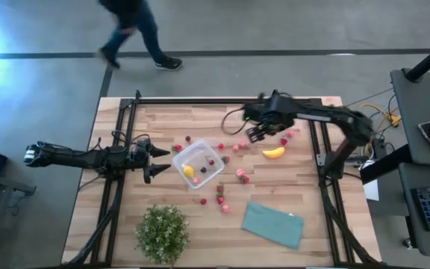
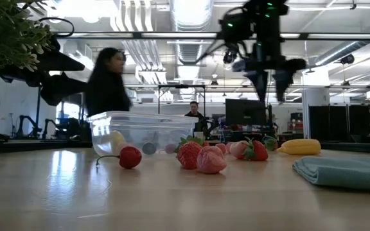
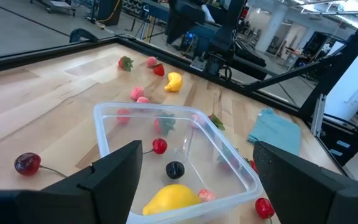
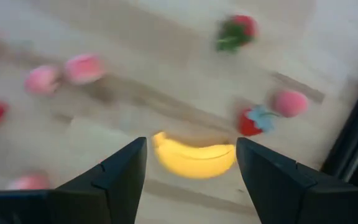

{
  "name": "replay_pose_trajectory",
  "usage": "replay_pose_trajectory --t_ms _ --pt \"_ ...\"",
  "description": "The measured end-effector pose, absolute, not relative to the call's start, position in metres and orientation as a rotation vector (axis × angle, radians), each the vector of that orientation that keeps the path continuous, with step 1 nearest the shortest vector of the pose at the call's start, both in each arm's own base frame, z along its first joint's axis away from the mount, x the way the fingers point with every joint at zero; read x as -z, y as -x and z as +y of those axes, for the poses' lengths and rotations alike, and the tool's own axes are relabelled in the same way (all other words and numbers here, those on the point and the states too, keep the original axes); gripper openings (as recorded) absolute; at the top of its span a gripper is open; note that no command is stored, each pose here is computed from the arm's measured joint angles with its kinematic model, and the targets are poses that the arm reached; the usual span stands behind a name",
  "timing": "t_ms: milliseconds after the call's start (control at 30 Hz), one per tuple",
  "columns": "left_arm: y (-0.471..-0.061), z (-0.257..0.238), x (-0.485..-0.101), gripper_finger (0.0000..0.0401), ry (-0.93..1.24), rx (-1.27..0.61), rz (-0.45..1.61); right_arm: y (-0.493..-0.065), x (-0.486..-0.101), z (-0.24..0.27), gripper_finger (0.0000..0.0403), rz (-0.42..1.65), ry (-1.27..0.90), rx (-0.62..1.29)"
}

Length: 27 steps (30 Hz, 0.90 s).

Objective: Pick and placing Produce into tupperware
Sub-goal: Put the pink peach into the transparent bin

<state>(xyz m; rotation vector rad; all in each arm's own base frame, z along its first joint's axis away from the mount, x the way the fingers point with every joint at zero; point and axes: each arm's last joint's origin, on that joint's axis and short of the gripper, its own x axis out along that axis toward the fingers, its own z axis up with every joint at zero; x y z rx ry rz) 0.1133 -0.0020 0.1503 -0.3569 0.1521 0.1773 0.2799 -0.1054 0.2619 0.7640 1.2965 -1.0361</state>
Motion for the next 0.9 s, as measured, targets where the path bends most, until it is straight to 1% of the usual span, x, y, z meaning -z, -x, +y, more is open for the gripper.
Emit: replay_pose_trajectory --t_ms 133,267,400,500,600,733,900 --pt "-0.113 -0.002 -0.15 0.0293 0.357 -0.177 0.153 -0.241 -0.254 -0.114 0.0238 1.145 -0.897 1.137" --pt "-0.113 -0.002 -0.15 0.0293 0.357 -0.177 0.152 -0.214 -0.238 -0.116 0.0236 0.999 -1.014 1.217" --pt "-0.113 -0.002 -0.15 0.0293 0.357 -0.178 0.153 -0.194 -0.211 -0.116 0.0235 0.938 -1.119 1.31" --pt "-0.113 -0.002 -0.15 0.0293 0.357 -0.177 0.152 -0.186 -0.192 -0.114 0.0235 0.93 -1.175 1.367" --pt "-0.113 -0.002 -0.15 0.0293 0.357 -0.177 0.153 -0.18 -0.18 -0.112 0.0235 0.912 -1.208 1.464" --pt "-0.113 -0.002 -0.15 0.0293 0.357 -0.177 0.153 -0.177 -0.177 -0.114 0.0235 0.842 -1.168 1.568" --pt "-0.113 -0.002 -0.15 0.0293 0.357 -0.178 0.152 -0.175 -0.178 -0.118 0.0235 0.726 -1.168 1.681"
